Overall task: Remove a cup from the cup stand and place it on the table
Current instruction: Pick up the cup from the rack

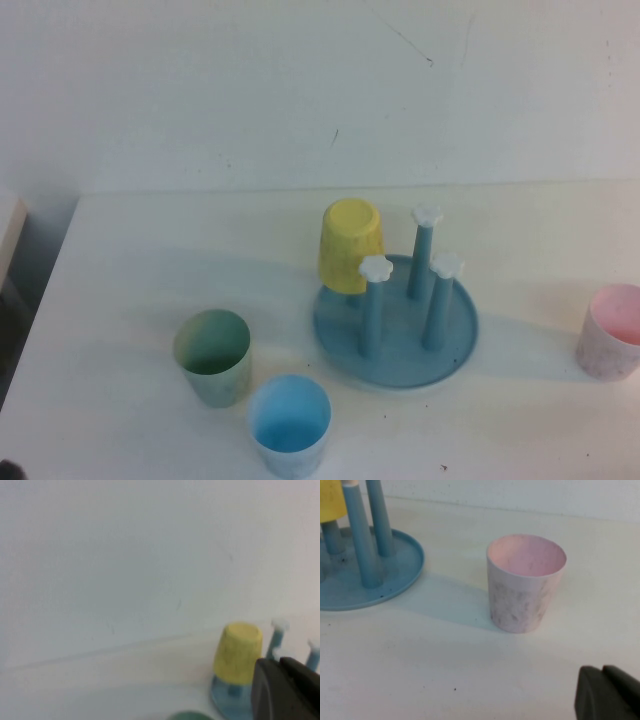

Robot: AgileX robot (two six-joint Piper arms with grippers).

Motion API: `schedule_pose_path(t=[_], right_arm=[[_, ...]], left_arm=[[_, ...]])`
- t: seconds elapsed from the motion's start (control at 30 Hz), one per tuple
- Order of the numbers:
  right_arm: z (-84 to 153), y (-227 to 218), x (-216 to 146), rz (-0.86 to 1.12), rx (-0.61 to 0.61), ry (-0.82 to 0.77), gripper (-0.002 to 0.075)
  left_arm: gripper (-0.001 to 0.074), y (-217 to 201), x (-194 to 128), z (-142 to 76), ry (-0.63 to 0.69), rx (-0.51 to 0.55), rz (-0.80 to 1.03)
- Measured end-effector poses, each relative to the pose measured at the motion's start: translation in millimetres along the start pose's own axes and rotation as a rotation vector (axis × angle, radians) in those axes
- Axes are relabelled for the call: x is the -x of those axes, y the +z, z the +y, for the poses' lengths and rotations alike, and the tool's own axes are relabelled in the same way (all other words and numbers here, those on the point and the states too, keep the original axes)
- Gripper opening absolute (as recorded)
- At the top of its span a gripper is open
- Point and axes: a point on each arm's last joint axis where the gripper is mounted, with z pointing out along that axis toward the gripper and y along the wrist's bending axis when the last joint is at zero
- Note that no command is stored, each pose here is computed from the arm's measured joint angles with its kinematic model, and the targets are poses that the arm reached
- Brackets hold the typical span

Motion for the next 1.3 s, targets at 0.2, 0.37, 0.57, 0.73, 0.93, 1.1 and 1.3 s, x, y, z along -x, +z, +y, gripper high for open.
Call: schedule_pose_path(t=[0.2, 0.37, 0.57, 0.73, 0.93, 1.1, 1.3], right_arm=[[0, 0, 0, 0.0, 0.0, 0.0, -0.0003], [0, 0, 0, 0.0, 0.0, 0.0, -0.0003], [0, 0, 0, 0.0, 0.0, 0.0, -0.0003], [0, 0, 0, 0.0, 0.0, 0.0, -0.0003], [0, 0, 0, 0.0, 0.0, 0.0, -0.0003], [0, 0, 0, 0.0, 0.0, 0.0, -0.0003], [0, 0, 0, 0.0, 0.0, 0.0, -0.0003]], left_arm=[[-0.0003, 47, 24, 7, 0.093, -0.117, 0.375], [-0.0003, 81, 19, 23, 0.06, -0.116, 0.474], [-0.0003, 93, 12, 31, 0.083, -0.113, 0.503], [-0.0003, 94, 13, 31, 0.071, -0.118, 0.496], [-0.0003, 97, 22, 24, 0.008, -0.178, 0.387], [-0.0003, 99, 27, 22, 0.004, -0.192, 0.32], [-0.0003, 92, 8, 47, 0.028, 0.089, 0.559]])
